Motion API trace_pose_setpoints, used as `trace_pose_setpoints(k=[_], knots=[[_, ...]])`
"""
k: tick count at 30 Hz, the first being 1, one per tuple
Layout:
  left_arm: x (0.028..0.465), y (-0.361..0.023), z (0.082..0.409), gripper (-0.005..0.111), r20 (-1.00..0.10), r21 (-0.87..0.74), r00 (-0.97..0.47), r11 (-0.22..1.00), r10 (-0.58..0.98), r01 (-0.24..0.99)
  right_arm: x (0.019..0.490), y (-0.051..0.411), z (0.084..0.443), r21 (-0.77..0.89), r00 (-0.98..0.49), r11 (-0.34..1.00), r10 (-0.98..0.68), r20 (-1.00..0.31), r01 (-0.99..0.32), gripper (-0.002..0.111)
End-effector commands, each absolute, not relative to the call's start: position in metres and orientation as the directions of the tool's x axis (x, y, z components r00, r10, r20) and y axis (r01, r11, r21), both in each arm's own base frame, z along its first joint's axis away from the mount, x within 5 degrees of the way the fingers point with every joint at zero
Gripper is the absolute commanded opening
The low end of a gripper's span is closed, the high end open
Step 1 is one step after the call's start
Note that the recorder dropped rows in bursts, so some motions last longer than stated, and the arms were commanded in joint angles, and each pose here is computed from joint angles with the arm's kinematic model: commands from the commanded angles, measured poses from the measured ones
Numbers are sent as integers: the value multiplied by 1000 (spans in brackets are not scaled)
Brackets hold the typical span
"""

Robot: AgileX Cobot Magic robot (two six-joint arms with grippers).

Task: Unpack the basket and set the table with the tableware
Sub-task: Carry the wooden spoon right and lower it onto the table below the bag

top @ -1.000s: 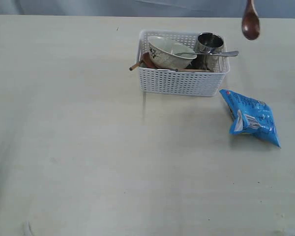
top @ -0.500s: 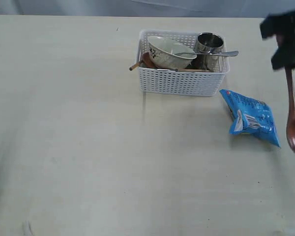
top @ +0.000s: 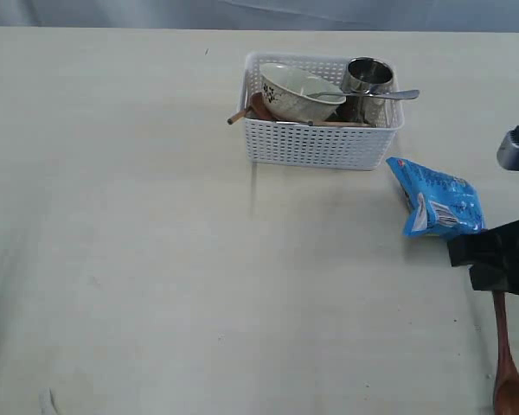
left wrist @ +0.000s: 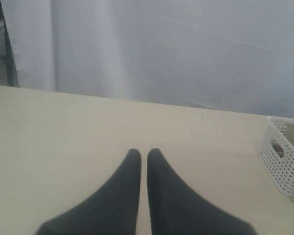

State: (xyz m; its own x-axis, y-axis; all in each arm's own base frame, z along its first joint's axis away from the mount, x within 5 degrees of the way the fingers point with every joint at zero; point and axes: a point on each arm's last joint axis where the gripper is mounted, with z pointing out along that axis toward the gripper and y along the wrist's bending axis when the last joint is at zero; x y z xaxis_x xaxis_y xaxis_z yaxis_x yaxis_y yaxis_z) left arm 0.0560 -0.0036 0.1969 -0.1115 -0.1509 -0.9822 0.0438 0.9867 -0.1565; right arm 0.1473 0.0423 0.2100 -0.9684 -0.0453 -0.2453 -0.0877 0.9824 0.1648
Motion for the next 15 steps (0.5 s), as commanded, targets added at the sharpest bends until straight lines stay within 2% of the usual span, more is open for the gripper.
trace_pose_setpoints(k=[1, 15], knots=[[56, -3, 196, 5, -983, -152, -108, 988, -147, 40, 159, 48, 194, 150, -980, 984, -66, -189, -96, -1], [56, -3, 196, 5, -983, -152, -108, 988, -147, 40, 187, 53, 152, 132, -990, 988, -69, -126, -85, -1]])
